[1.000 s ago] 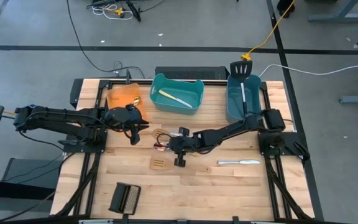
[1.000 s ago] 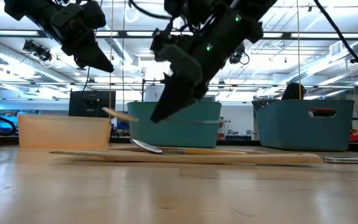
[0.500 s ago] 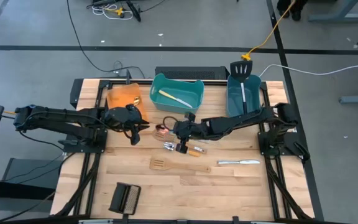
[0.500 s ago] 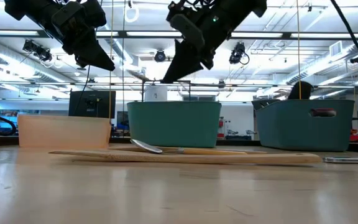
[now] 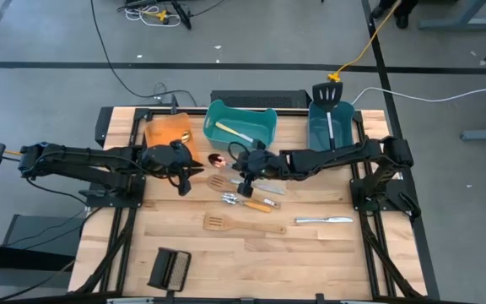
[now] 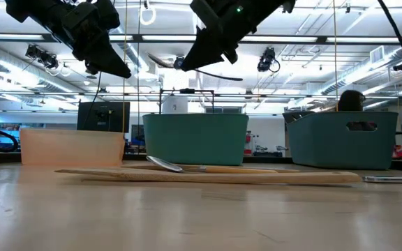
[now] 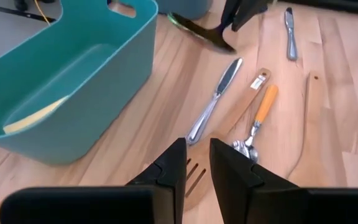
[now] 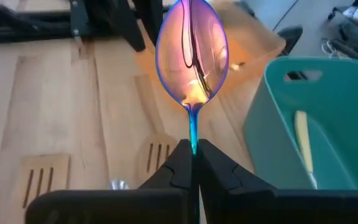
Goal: Pick & Place Kitchen Items
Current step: Put the purple spoon into the orange bin
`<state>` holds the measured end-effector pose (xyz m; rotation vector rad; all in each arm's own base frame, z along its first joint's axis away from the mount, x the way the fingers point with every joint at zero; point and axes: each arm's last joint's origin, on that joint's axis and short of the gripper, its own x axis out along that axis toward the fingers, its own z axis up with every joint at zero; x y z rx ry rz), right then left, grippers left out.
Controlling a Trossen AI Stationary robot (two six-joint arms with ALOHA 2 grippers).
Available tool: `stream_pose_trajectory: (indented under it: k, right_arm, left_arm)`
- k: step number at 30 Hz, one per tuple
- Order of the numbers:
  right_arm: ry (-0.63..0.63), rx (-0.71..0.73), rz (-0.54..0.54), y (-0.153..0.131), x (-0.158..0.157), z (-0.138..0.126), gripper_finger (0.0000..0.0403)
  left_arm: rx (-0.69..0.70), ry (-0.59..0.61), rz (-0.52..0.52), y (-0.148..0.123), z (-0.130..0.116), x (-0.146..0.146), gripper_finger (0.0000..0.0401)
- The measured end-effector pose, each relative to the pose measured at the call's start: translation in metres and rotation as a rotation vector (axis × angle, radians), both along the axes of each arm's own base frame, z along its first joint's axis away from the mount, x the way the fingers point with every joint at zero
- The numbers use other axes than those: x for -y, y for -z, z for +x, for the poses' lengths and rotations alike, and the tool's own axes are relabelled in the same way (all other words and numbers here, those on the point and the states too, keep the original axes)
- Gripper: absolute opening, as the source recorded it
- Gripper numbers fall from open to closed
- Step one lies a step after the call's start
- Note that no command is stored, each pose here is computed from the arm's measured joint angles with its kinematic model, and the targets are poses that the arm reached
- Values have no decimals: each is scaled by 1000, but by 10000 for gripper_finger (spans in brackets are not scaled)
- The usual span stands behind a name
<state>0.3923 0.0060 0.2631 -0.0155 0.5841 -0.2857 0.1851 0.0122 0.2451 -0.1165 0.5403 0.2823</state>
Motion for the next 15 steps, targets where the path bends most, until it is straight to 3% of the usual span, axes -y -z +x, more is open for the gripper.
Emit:
stream_pose_trajectory:
  k: [15]
  right_arm:
    - [-86, 223, -17, -21, 7, 10, 17]
  left_arm:
    - [219, 17, 45, -20, 10, 0, 76]
